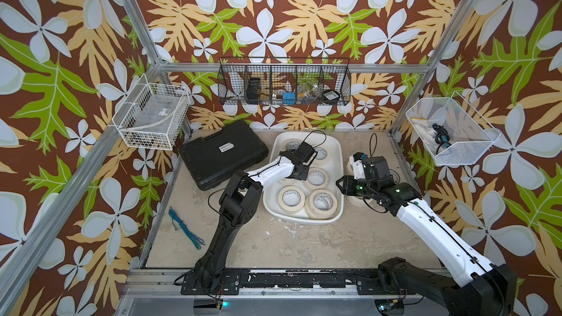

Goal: Take out the art tape in the storage box
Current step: Pick up the art tape from the storage box, then place the art tape at the center of the board.

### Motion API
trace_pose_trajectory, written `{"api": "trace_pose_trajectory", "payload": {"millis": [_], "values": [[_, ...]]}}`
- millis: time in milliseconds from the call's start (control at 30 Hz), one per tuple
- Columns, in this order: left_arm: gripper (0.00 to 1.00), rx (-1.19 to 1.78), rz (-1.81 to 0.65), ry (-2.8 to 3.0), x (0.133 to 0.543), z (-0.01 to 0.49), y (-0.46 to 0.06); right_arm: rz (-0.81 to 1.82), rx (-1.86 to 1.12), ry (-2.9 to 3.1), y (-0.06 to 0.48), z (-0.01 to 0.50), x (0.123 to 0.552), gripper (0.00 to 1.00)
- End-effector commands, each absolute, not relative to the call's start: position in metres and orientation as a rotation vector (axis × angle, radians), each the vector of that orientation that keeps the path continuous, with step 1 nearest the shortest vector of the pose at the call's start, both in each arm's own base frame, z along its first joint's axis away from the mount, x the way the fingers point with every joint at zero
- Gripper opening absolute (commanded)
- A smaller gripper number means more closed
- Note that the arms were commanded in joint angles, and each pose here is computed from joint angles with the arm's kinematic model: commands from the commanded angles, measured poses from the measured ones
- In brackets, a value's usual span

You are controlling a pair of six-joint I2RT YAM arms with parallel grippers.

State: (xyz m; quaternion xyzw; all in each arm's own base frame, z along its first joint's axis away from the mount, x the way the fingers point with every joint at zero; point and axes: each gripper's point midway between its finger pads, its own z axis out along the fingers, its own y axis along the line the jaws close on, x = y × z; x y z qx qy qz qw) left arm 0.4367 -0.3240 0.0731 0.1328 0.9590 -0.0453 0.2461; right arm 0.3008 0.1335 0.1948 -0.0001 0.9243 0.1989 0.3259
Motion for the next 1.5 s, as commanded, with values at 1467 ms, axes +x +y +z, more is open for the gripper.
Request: {"api": "trace_pose_trajectory", "payload": {"millis": [1467], "values": [[0.15,-0.628,0.094,2.581,0.344,0.074,-0.016,0.582,-0.089,2.446,0.150,0.180,0.300,0.41]]}}
